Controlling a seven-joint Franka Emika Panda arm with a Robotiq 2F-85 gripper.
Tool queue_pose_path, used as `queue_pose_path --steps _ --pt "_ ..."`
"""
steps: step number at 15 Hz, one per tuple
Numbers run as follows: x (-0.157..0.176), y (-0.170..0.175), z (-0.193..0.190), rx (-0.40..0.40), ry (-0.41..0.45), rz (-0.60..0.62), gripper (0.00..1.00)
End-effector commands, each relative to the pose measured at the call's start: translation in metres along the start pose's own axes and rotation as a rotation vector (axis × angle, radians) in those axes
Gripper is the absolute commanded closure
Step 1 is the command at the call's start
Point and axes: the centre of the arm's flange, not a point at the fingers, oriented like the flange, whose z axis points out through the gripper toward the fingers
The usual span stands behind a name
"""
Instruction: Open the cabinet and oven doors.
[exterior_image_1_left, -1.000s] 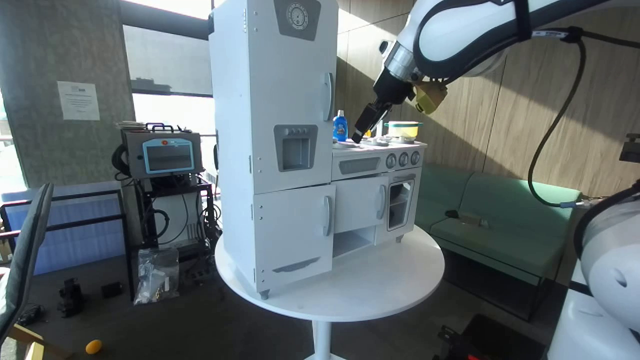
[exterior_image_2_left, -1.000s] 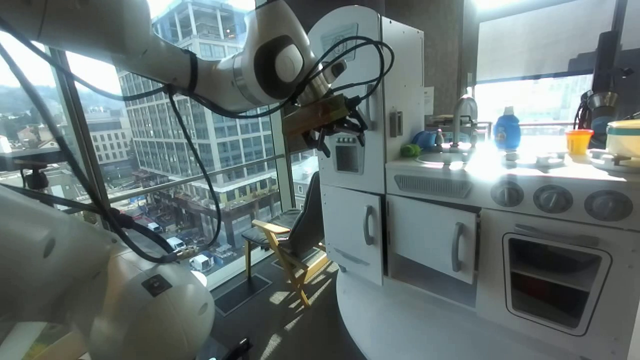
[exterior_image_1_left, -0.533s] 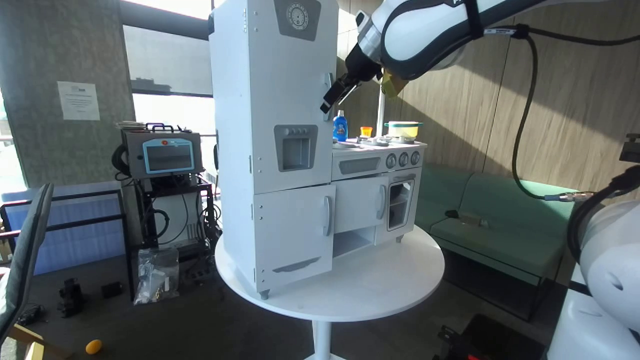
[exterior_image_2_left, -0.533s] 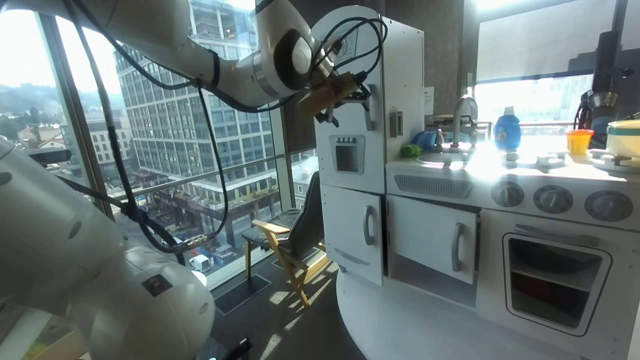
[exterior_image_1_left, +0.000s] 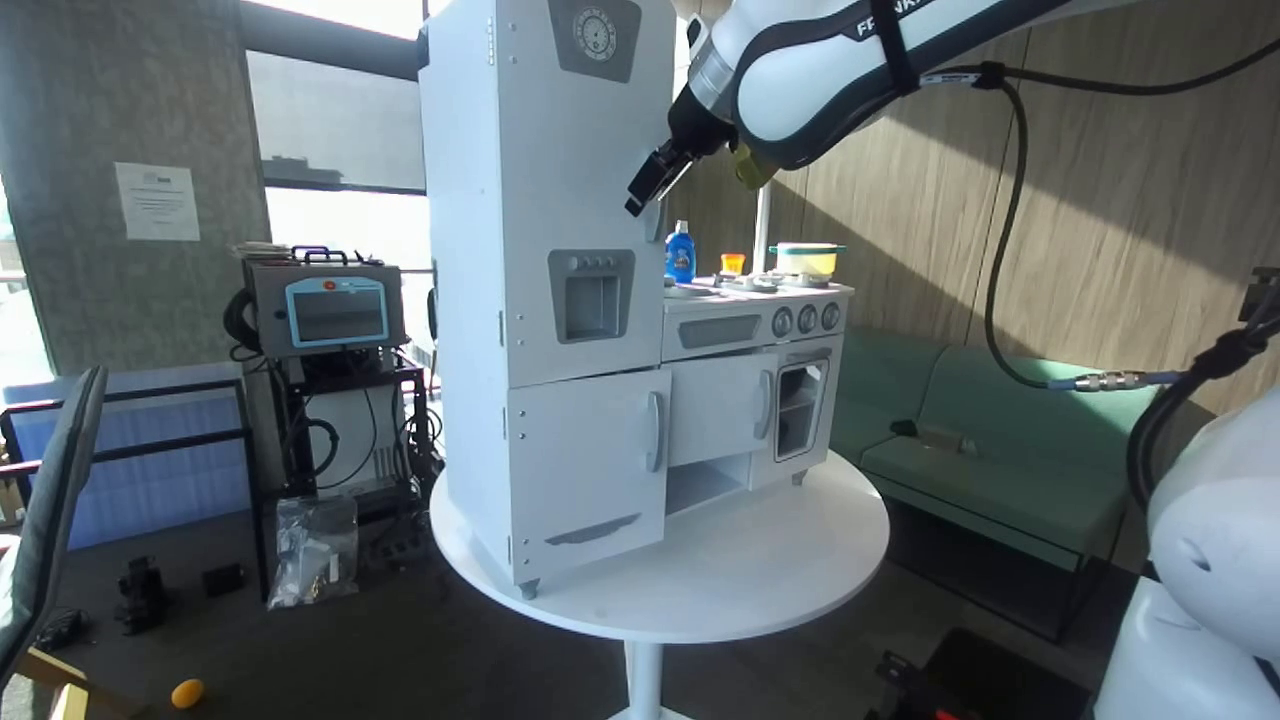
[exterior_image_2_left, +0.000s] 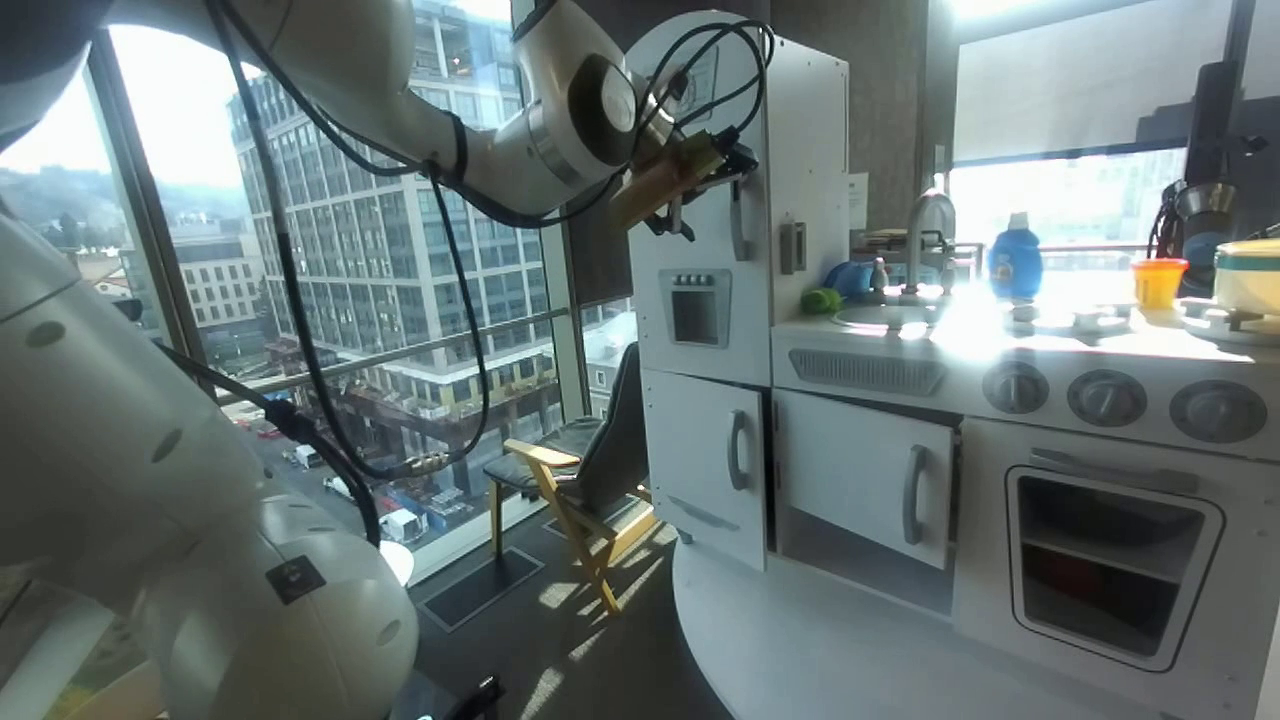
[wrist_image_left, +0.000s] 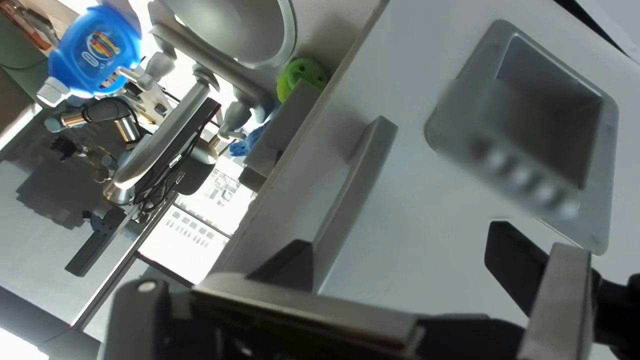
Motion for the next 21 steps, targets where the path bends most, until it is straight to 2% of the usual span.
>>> queue_pose_path --steps 1,5,6,7,9,15,16,17,18,21 --pt "0.015 0.003 0.002 -0.078 -0.021 -0.007 0.00" --pt "0.019 -0.003 0.004 -0.035 -0.009 -0.023 0.00" --pt "0.016 -0.005 0.002 -0.026 -0.009 -0.022 0.24" --pt "0.016 -0.005 0.002 -0.028 -0.010 -0.017 0.27" --pt "0.013 0.000 0.000 -0.036 -0.010 -0.005 0.41" --pt "-0.001 0.008 -0.012 -0.049 -0.043 0.020 0.88" --pt "-0.004 0.007 -0.015 -0.045 -0.053 0.035 0.91" --pt "-0.005 0.006 -0.018 -0.046 -0.062 0.049 0.87" --pt "-0.007 0.004 -0.022 -0.045 -0.082 0.061 0.87" --pt "-0.016 -0.005 -0.042 -0.058 -0.180 0.075 0.87"
